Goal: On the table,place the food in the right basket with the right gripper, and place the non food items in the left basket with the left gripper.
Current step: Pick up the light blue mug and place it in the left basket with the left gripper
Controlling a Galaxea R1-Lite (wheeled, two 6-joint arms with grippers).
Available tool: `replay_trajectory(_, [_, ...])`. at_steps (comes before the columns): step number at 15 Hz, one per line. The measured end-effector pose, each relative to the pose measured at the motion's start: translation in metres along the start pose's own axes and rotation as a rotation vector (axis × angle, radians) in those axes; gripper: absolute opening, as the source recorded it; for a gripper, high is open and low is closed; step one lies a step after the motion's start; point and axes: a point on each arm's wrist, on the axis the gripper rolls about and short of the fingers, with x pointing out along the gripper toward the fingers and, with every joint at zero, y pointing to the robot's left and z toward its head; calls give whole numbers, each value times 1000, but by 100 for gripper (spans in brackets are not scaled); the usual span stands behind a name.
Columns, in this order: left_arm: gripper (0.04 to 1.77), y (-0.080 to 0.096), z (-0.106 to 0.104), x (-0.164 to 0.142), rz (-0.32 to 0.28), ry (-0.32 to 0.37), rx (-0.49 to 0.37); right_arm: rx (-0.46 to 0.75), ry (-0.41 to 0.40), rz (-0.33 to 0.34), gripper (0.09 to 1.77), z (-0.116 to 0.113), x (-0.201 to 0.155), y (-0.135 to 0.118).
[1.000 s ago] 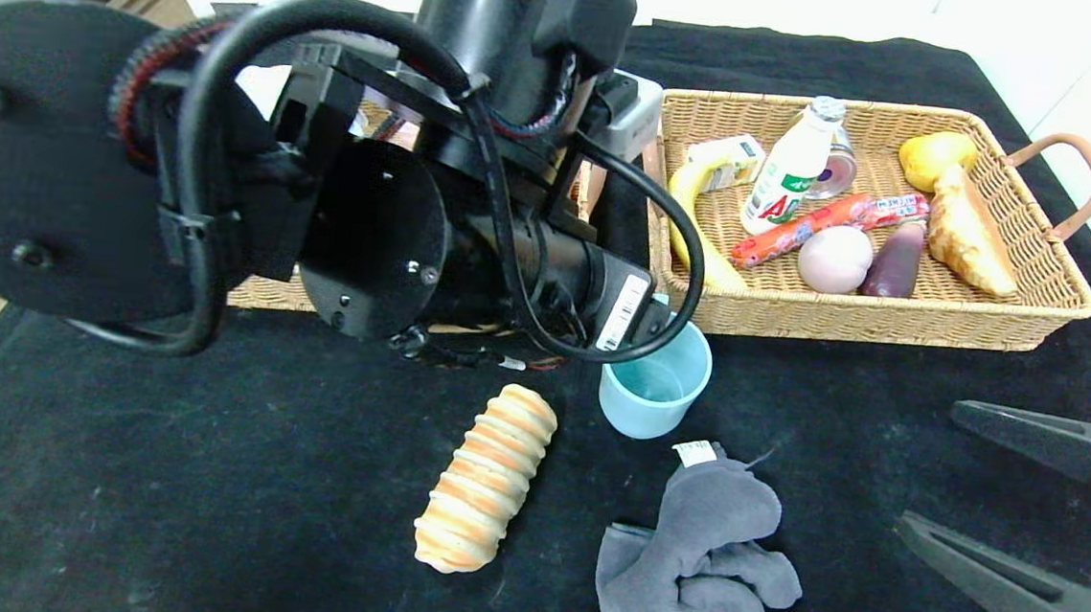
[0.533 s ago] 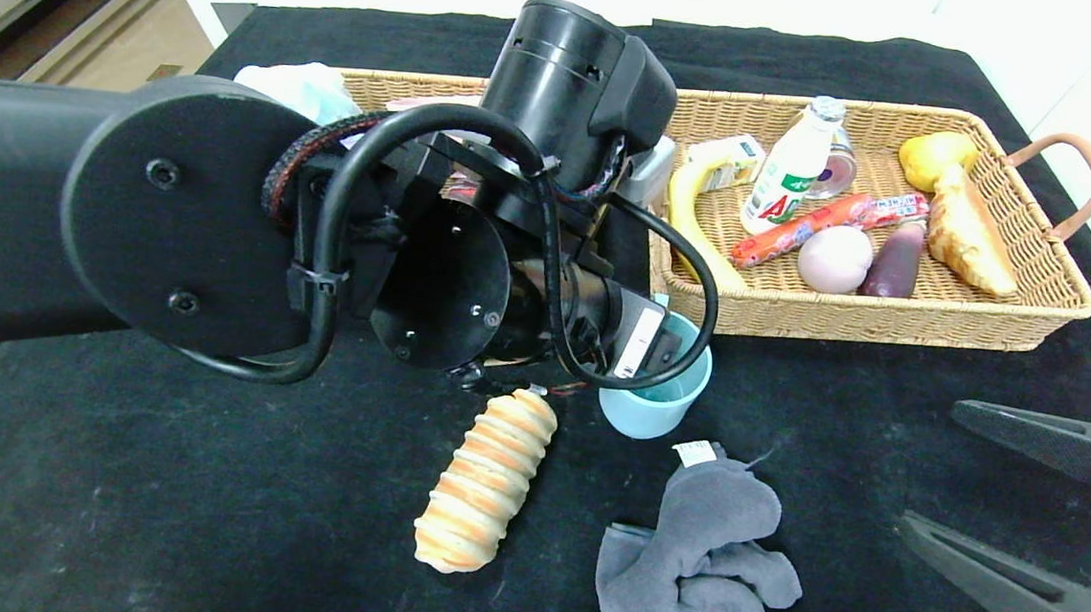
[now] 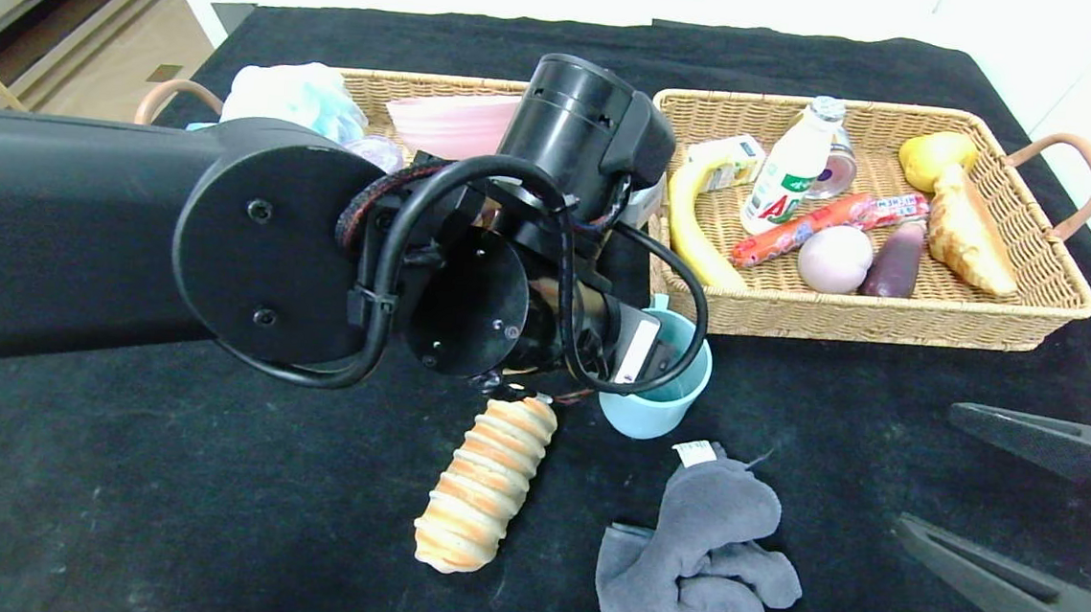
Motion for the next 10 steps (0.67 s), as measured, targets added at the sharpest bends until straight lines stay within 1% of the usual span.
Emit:
replay_trajectory(4, [171, -1, -2, 4, 2, 8, 1, 0, 0, 0, 171, 0, 0, 0])
replay_trajectory(5, [159, -2, -2, 5, 2, 7, -1, -1, 0, 0, 171, 0, 0, 0])
replay_trajectory(8, [111, -2, -3, 7, 2, 10, 2, -1, 0, 0, 171, 0, 0, 0])
replay_trajectory(10, [89, -3, -3, 8, 3, 12, 2, -1, 0, 0, 171, 0, 0, 0])
